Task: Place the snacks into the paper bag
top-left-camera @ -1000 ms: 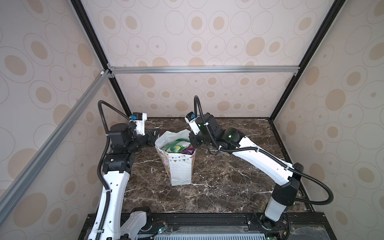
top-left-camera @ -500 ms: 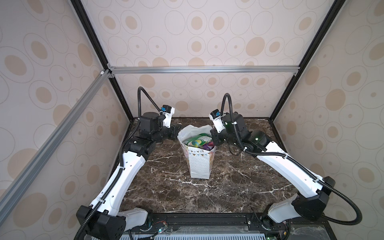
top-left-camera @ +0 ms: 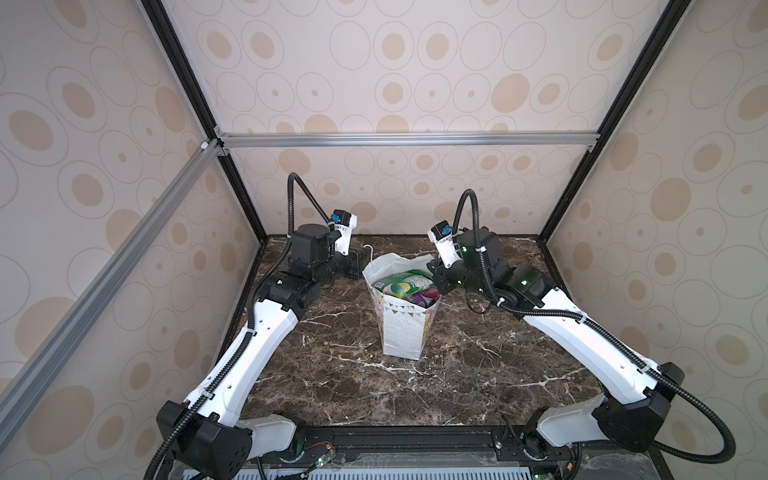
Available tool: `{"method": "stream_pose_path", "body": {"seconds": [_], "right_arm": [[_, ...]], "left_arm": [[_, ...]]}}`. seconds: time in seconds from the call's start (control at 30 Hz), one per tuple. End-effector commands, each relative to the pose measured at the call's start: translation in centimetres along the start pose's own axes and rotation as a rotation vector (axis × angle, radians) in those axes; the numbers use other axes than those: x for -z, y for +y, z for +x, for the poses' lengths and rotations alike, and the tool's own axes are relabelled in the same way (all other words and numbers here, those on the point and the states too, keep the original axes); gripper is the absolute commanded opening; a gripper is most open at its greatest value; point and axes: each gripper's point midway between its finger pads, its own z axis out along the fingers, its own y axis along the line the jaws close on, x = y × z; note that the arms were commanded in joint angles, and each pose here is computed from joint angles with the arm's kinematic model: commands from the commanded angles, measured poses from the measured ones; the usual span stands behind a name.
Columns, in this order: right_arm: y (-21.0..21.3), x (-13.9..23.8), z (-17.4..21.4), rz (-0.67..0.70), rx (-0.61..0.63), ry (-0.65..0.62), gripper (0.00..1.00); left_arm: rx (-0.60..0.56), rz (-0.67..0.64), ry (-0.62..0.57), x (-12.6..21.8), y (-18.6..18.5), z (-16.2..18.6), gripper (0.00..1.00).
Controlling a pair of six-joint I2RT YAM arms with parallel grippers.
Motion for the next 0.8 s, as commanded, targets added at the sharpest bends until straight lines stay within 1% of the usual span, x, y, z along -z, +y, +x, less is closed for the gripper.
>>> {"method": "stream_pose_path", "body": {"seconds": [0.0, 0.1, 0.17, 0.23, 0.33, 0.43, 0.63, 0.7, 0.77], "right_arm": [[-0.7, 2.0, -2.3, 0.018, -0.011, -0.109, 0.24], [-1.0, 2.3, -2.0, 0.026, -0.01, -0.098, 0.3], [-1.1, 2.6, -2.0, 0.027, -0.01, -0.099, 0.38], [-1.2, 3.0, -2.1, 0.032, -0.008, -0.102, 0.43], [-1.8, 3.4, -2.0, 0.061, -0.009, -0.103, 0.46], [-2.4, 3.9, -1.7, 0.089, -0.013, -0.096, 0.49], [-3.1, 5.5, -1.5, 0.113, -0.046, -0.115, 0.56], [-3.6, 6.2, -1.4, 0.136, -0.054, -0.126, 0.58], [-4.5, 7.0, -1.1, 0.181, -0.06, -0.134, 0.61]], "left_arm": [[-0.028, 0.019, -0.156, 3.2, -1.8, -4.7, 0.02], [-0.02, 0.012, -0.152, 3.6, -1.8, -4.5, 0.05], [-0.019, -0.009, -0.156, 4.0, -1.6, -4.4, 0.09], [-0.017, -0.046, -0.168, 4.6, -1.0, -4.4, 0.11], [-0.009, -0.109, -0.181, 5.3, -0.1, -4.4, 0.29], [-0.008, -0.152, -0.186, 5.9, 0.5, -4.5, 0.4], [-0.022, -0.278, -0.192, 7.1, 2.4, -4.9, 0.54], [-0.036, -0.356, -0.195, 7.8, 3.5, -5.0, 0.59], [-0.04, -0.475, -0.204, 9.0, 5.3, -4.9, 0.62]]}}
